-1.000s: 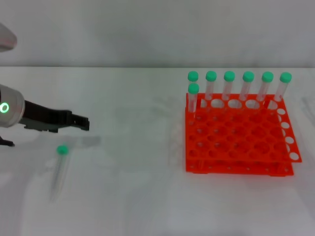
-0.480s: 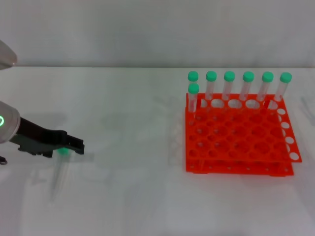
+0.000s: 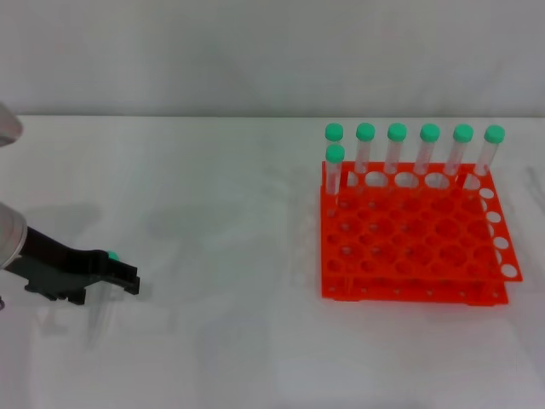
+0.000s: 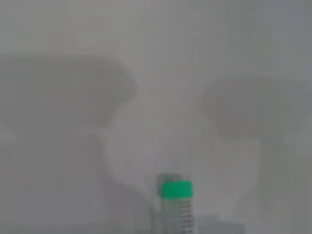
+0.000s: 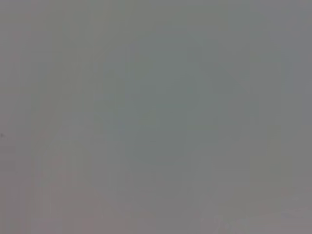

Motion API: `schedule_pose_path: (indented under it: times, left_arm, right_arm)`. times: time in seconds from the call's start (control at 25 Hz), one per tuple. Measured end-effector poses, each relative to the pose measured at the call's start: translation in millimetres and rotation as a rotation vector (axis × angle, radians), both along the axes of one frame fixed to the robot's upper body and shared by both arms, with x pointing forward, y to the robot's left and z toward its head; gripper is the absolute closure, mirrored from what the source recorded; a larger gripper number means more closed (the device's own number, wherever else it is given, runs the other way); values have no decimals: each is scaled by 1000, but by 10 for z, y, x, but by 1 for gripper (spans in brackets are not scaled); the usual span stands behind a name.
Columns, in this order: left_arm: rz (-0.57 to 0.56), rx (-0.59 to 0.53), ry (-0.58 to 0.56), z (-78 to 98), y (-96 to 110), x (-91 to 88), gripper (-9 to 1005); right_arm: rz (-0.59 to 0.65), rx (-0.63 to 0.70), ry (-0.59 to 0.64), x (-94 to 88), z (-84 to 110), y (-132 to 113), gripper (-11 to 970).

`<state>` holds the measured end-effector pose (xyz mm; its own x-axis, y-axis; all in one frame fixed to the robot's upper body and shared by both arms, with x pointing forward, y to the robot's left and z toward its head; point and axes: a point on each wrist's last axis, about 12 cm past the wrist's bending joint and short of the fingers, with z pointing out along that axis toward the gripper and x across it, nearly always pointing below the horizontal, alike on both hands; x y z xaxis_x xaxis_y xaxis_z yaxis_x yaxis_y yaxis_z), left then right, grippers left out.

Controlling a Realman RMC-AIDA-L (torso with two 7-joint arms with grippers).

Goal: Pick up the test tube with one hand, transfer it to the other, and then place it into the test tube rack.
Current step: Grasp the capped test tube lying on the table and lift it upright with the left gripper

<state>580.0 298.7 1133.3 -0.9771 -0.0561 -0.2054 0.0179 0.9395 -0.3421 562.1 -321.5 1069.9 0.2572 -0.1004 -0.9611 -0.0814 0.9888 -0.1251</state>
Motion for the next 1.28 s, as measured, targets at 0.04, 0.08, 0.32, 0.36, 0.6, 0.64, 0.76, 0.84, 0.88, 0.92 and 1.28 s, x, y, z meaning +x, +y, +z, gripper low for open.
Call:
schedule_pose_path:
  times: [0.04,0.08,0.32,0.36,0.6,0.64,0.76,0.84,0.88,0.92,1.28]
  left_arm:
    - [7,-5,9,-18,18,-8,127]
    - [13,-9,17,-37,33,-17,128]
    - [9,-13,37,-75,36,-23,129]
    - [10,-11,38,-72,46,-20,129]
    - [9,-1,49,-51,70,27,130]
    - [2,1,47,-39,53,44,131]
    - [-23,24,50,-8,-2,102,131]
    - [-43,45,66,1,-50,143,132]
    - [-55,54,80,-4,-79,161,132]
    - [-66,58,85,0,-105,179,132]
    - [-93,80,121,13,-130,196,134]
  right_arm:
    - [-1,1,0,1,1,-3,139]
    - [-1,1,-1,1,2,-4,139]
    - [-1,1,-2,9,7,-2,139]
    - [0,1,-2,10,9,-1,139]
    - [0,2,-4,10,12,-1,139]
    - [0,2,-3,9,10,0,139]
    - [2,2,-3,11,9,9,139]
    - [3,2,-3,11,9,11,139]
    - [3,2,-3,11,9,12,139]
    - [3,2,-3,11,9,12,139]
    - [2,3,-4,11,10,10,140]
